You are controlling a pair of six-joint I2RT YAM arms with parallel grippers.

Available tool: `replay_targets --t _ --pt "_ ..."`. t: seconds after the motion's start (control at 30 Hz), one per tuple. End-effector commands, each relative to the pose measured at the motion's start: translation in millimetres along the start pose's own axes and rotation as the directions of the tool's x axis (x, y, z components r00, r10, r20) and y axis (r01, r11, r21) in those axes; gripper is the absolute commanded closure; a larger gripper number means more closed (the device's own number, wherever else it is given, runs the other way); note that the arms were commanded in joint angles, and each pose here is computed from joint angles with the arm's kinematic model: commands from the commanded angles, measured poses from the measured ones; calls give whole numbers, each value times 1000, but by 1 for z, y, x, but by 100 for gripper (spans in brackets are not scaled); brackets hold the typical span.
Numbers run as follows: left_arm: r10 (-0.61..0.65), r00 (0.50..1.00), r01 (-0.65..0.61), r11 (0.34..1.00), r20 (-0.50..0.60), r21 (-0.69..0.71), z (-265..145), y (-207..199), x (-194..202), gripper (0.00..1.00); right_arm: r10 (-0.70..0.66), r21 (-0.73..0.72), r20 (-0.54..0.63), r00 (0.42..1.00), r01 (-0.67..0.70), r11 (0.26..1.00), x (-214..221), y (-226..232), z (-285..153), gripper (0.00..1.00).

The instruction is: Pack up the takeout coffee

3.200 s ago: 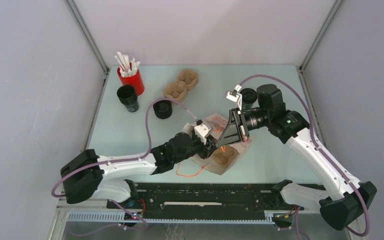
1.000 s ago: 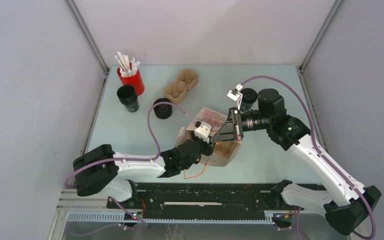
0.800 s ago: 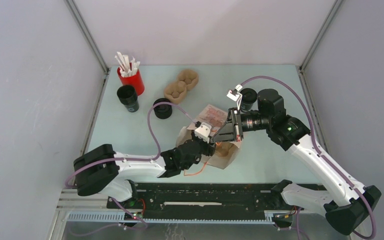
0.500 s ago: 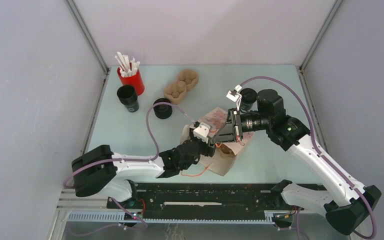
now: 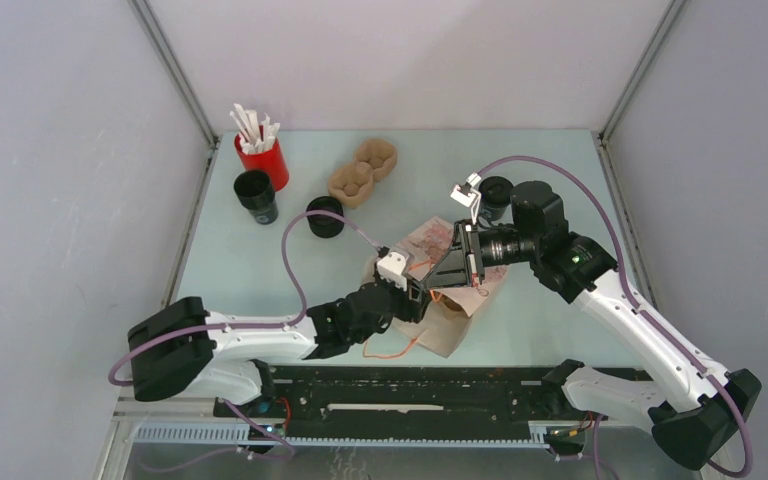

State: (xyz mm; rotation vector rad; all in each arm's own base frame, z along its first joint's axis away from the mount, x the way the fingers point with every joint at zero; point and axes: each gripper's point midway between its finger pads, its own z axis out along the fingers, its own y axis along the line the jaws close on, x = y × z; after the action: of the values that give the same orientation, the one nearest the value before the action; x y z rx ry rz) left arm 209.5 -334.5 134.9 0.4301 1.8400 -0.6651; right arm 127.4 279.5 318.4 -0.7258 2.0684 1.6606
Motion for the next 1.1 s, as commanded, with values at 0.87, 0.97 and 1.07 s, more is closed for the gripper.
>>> replay_targets --t 0.87,0.97,1.07 --pt "-374 927 363 872 -31 328 -109 -37 -59 22 -145 142 114 983 128 982 -18 -8 13 100" --pt "-374 925 378 881 -69 285 -128 -22 -47 20 -145 151 127 981 125 980 -21 -9 13 100" --pt "-471 878 478 869 -83 123 -144 11 -37 18 -145 165 151 978 120 979 -25 -9 12 100"
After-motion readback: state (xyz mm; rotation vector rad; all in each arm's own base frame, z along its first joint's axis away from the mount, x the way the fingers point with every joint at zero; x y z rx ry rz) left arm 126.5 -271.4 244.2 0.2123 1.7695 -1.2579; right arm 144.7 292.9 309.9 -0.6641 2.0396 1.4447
